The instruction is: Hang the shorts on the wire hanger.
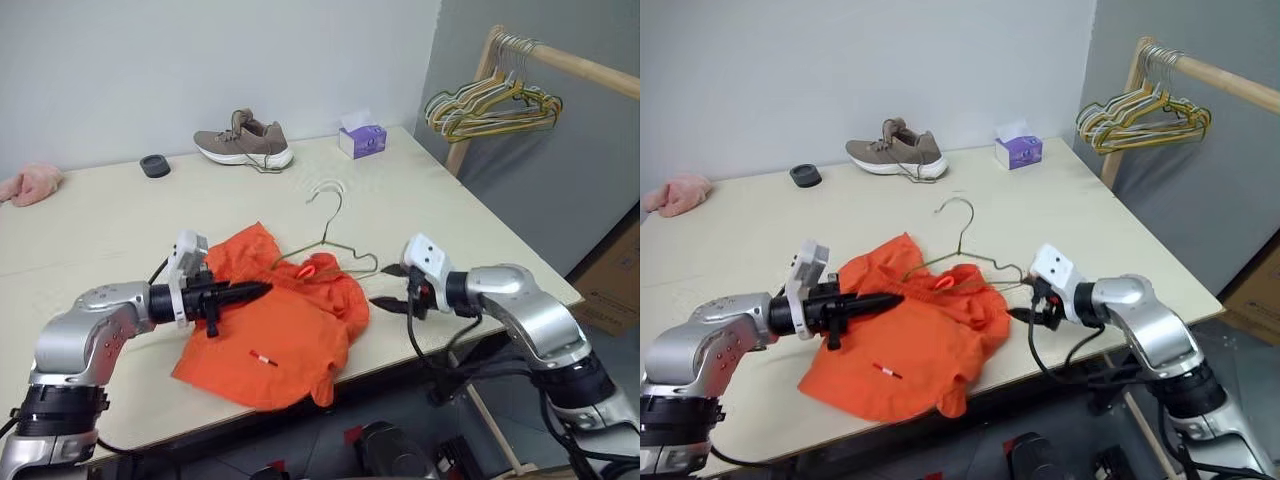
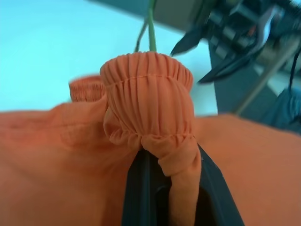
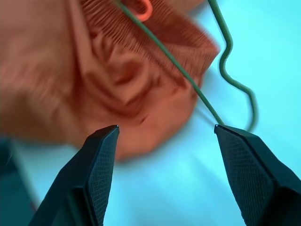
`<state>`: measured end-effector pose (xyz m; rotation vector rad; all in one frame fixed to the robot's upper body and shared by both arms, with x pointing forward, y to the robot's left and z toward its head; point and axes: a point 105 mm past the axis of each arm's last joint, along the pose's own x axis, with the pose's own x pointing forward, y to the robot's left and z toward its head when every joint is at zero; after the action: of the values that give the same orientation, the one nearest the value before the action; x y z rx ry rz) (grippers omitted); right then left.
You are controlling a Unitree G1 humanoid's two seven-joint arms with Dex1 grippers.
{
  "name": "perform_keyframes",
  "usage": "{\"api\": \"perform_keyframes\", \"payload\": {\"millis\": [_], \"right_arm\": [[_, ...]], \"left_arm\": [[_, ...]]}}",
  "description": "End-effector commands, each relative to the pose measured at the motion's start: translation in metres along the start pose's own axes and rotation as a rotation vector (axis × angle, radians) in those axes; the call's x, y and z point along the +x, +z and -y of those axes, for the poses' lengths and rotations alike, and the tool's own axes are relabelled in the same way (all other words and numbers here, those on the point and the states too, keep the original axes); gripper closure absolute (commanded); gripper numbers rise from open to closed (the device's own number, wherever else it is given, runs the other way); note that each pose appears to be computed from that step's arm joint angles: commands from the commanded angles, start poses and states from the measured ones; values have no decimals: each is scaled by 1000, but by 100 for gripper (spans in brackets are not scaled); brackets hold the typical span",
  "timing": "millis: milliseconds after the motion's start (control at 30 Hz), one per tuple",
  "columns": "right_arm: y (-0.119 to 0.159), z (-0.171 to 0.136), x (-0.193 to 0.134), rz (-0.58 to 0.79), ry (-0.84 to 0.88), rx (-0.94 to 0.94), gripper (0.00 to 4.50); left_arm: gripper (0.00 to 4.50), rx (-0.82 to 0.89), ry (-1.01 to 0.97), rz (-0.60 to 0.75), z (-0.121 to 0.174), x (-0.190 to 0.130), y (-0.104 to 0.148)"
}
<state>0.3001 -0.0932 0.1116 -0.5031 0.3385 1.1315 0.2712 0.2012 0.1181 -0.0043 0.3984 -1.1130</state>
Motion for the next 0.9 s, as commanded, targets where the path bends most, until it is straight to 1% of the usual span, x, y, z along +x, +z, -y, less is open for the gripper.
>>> {"api": "perform_keyframes", "payload": {"millis": [33,233,333,400,533,633,700,767,867,900], "right_arm": [[18,18,-3,44,-72,-127,103],[25,35,20,67,-77,-194,103],[24,39,25,71,-74,-207,103],[25,51,41,40,-50,-267,103],[29,60,67,-26,31,-371,103],[25,60,76,-93,118,-427,103],[19,56,78,-155,204,-460,103],[17,54,79,-185,254,-481,103],[17,52,82,-209,288,-520,161],[18,51,84,-210,289,-522,189]], "left_arm": [[448,77,-23,-33,4,-2,1],[448,91,-49,-41,8,1,0],[448,91,-50,-40,8,1,0],[448,94,-53,-41,9,1,1],[448,99,-56,-47,9,1,3],[448,103,-58,-49,10,1,4],[448,107,-57,-50,10,2,5],[448,114,-57,-53,11,2,6],[450,122,-57,-54,11,2,6],[450,126,-58,-54,11,2,6]]}}
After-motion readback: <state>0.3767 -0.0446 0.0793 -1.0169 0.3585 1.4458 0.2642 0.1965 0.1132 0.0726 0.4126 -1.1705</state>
